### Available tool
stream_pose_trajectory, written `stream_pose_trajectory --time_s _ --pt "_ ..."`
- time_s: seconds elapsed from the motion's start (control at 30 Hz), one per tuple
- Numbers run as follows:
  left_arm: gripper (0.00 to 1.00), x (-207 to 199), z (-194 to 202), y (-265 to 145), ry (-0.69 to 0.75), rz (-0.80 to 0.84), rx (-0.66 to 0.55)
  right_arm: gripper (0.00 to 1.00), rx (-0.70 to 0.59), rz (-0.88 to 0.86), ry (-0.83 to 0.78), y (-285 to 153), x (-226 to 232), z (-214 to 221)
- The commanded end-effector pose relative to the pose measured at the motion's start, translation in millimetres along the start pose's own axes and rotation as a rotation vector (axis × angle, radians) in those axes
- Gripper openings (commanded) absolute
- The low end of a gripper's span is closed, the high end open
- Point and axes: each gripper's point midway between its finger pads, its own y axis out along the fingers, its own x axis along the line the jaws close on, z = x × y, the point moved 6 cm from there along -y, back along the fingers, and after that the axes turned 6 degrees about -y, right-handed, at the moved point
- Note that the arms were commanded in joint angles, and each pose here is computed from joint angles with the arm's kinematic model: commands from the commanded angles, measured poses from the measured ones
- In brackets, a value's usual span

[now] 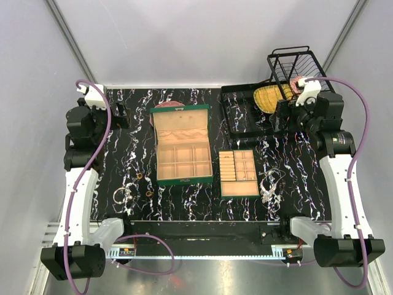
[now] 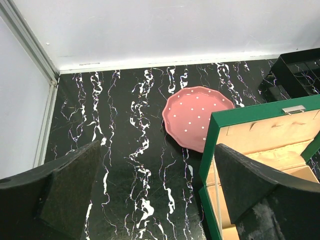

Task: Organize the mixed jewelry

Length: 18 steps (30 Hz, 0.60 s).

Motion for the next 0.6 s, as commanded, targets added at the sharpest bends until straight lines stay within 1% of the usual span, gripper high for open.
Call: stream_pose_trajectory --time_s 0.0,0.2,0.27,0.37,0.5,0.57 --pt "0.99 -4 -6 -2 0.008 0.029 -0.036 1.00 -0.032 -0.024 -0.021 -4 3 -4" --pt "0.99 -5 -2 -3 0.014 0.037 -0.022 1.00 -0.003 -0.049 -0.033 1 6 3" --pt "0.99 -5 1 -4 0.023 0.042 -0.006 1.00 0.027 -0.052 -0.038 2 5 9" --pt "0.99 -5 8 -7 0.035 0.052 0.027 1.00 0.089 -0.040 -0.056 3 2 21" --pt "0.99 -10 21 -9 0.066 0.112 0.085 1.00 0.182 -0.027 -0.087 -1 0 40" --pt "0.99 -10 29 -9 0.071 0.124 0.116 1.00 0.231 -0.033 -0.128 -2 -1 53"
